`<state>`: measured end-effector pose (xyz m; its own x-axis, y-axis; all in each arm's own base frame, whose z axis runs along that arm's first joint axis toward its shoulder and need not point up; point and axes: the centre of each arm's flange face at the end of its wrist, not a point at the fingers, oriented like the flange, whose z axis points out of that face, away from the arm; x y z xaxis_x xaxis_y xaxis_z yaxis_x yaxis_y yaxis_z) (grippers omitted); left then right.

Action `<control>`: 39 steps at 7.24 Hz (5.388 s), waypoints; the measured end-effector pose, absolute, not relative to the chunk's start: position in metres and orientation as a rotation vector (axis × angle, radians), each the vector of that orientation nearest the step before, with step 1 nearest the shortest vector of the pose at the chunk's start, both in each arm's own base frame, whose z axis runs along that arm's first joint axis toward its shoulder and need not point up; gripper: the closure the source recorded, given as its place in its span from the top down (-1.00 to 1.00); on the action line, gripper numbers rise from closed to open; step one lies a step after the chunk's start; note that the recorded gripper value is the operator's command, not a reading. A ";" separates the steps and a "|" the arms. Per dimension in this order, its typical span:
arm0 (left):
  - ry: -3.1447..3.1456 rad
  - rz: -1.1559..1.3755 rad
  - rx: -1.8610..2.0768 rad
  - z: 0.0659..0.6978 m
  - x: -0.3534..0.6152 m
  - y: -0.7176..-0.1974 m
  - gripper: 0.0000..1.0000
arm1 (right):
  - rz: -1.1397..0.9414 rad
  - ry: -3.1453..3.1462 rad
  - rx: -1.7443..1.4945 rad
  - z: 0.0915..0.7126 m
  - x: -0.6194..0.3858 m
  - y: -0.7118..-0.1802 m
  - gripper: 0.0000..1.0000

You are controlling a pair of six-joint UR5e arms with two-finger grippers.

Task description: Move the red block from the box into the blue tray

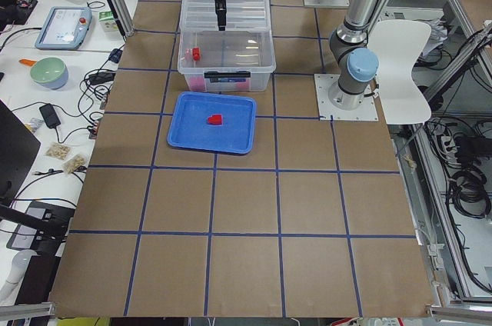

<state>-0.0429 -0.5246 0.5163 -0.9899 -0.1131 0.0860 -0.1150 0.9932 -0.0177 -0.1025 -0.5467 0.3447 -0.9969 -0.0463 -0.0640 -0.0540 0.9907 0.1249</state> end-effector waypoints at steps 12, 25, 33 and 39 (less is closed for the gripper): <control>-3.063 -0.003 0.170 0.504 -0.058 -0.477 1.00 | 0.204 3.040 0.030 0.339 0.012 -0.555 1.00; -3.062 -0.006 0.183 0.503 -0.056 -0.475 1.00 | 0.094 3.089 0.080 0.415 0.068 -0.545 1.00; -3.062 -0.006 0.181 0.503 -0.056 -0.476 1.00 | 0.029 3.145 -0.004 0.488 0.148 -0.470 1.00; -3.062 -0.022 0.135 0.503 -0.079 -0.470 1.00 | 0.021 3.149 0.062 0.493 0.126 -0.475 1.00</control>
